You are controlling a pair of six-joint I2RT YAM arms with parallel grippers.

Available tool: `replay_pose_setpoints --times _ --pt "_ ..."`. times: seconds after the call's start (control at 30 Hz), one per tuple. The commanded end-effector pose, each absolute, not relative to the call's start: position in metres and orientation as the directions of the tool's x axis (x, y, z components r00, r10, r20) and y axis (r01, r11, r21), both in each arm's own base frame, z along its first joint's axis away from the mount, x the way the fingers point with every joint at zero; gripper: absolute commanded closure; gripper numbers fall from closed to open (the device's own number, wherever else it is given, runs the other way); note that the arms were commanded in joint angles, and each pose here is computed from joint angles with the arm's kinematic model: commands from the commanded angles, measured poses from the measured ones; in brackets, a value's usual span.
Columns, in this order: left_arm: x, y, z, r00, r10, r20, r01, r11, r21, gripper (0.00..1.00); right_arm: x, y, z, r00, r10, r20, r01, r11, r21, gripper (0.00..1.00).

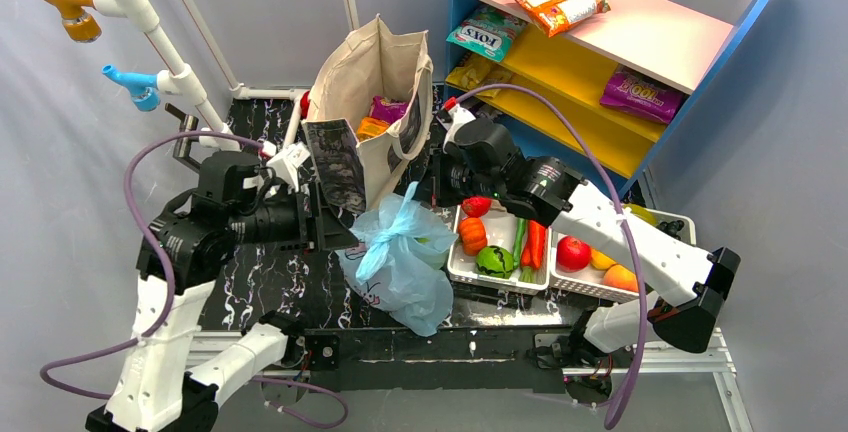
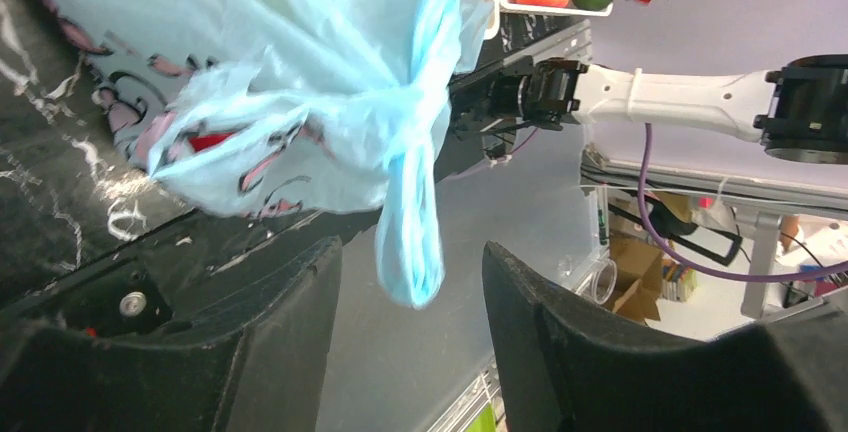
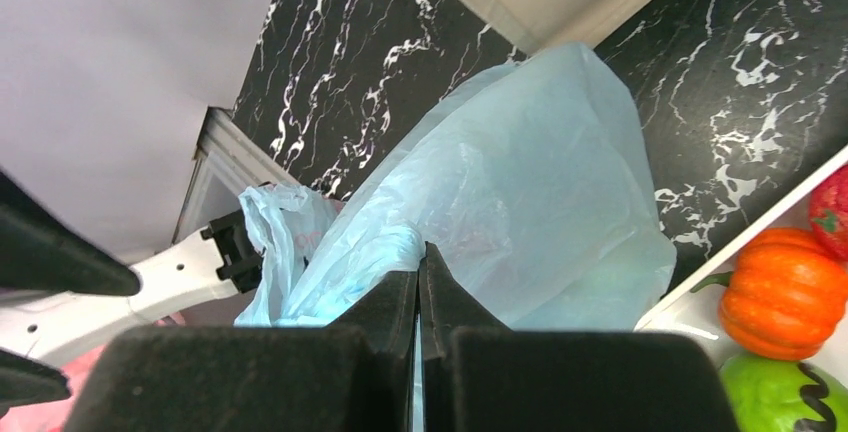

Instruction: Place the food into the grocery bag and tie it

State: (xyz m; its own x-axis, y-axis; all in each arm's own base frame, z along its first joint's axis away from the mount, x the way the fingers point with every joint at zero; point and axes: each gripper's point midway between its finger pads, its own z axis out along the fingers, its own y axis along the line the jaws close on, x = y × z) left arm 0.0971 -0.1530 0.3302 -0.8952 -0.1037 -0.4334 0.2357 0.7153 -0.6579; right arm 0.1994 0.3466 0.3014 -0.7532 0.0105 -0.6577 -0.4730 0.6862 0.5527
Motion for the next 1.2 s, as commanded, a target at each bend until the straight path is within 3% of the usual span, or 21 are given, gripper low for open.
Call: replay_pose_setpoints --times 0.0,0.43,0.8,1.1,1.17 --pt "0.104 -0.178 0.339 -0.894 -0.086 -0.44 0.306 0.599 -0.74 0.48 0.189 0.354 0.32 -0.737 0.021 -0.675 -0.506 0.645 0.572 0.99" --pt "0.099 -0.182 0.298 -0.935 -0.066 -0.349 0.247 0.587 -0.771 0.62 0.201 0.355 0.327 -0.701 0.041 -0.712 -0.511 0.667 0.542 0.99" --pt "0.103 -0.188 0.292 -0.945 -0.075 -0.319 0.223 0.564 -0.795 0.66 0.202 0.358 0.325 -0.698 0.037 -0.715 -0.519 0.662 0.541 0.99" --pt "0.102 -0.193 0.287 -0.962 -0.062 -0.265 0.189 0.548 -0.815 0.92 0.205 0.356 0.326 -0.687 0.051 -0.725 -0.513 0.672 0.533 0.99" --pt "0.098 -0.194 0.286 -0.97 -0.053 -0.235 0.171 0.539 -0.825 0.93 0.207 0.354 0.325 -0.683 0.057 -0.728 -0.509 0.678 0.53 0.99"
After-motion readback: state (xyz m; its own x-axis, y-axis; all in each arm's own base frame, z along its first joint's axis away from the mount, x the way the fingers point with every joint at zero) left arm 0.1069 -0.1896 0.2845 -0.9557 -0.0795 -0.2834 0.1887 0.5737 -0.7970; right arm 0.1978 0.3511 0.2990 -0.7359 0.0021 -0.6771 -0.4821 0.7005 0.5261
